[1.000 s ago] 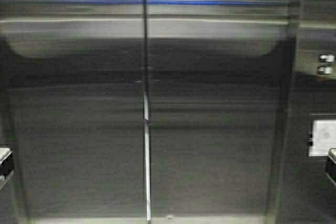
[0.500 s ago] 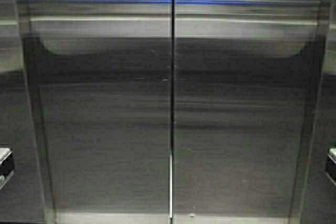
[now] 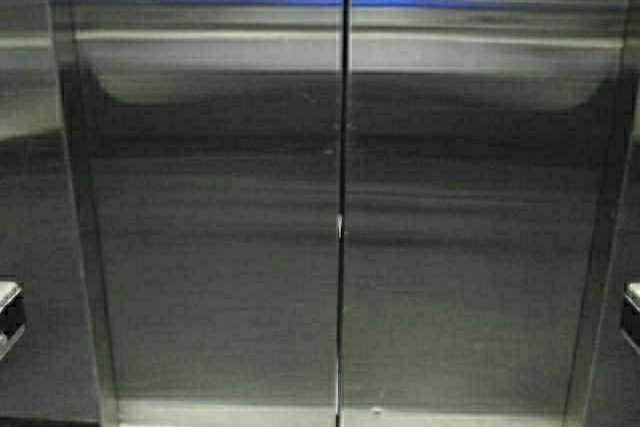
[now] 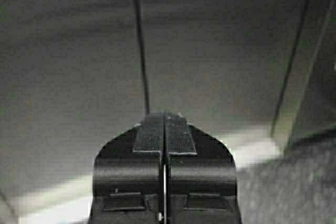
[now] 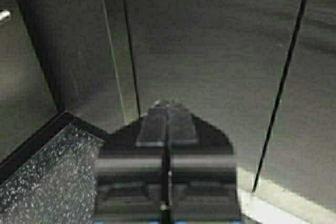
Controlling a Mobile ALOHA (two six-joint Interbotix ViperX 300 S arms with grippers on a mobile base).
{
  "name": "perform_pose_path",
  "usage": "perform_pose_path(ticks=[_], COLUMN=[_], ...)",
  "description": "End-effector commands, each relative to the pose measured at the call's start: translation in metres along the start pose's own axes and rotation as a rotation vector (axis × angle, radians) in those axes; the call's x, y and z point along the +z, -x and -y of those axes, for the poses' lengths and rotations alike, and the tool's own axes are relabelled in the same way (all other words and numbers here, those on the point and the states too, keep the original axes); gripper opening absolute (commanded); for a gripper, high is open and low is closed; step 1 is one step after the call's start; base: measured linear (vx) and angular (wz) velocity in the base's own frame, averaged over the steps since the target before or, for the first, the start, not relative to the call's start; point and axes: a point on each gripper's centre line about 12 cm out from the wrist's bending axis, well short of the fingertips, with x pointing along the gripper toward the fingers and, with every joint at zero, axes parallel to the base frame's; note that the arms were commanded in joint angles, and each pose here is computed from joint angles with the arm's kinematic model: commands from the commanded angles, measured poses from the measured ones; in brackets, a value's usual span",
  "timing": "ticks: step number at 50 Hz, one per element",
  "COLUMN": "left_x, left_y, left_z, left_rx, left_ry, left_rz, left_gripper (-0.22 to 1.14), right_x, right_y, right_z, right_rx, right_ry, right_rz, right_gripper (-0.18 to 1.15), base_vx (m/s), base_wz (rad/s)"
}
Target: Navigate to elevator, push the call button, then enter the elevator
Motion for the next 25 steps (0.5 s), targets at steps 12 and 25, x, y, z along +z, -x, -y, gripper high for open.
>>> perform_pose_path(ticks=[12,25], left_x=[0.021,0.029], left_y=[0.022,0.03], left_z=[0.0,0.001], left_rx=[0.011,0.009], left_ry=[0.024,0.007], left_rz=[0.094,0.129], left_gripper=[0.03,0.03], right_x=[0.009,0.006], right_y=[0.007,0.005], right_z=[-0.001,-0.001], right_rx=[0.004,0.006], right_ry=[-0.001,0.003], right_rz=[0.038,0.033], right_gripper=[0.06,0.06], base_vx=[0.0,0.02], base_wz=[-0.02,-0.15])
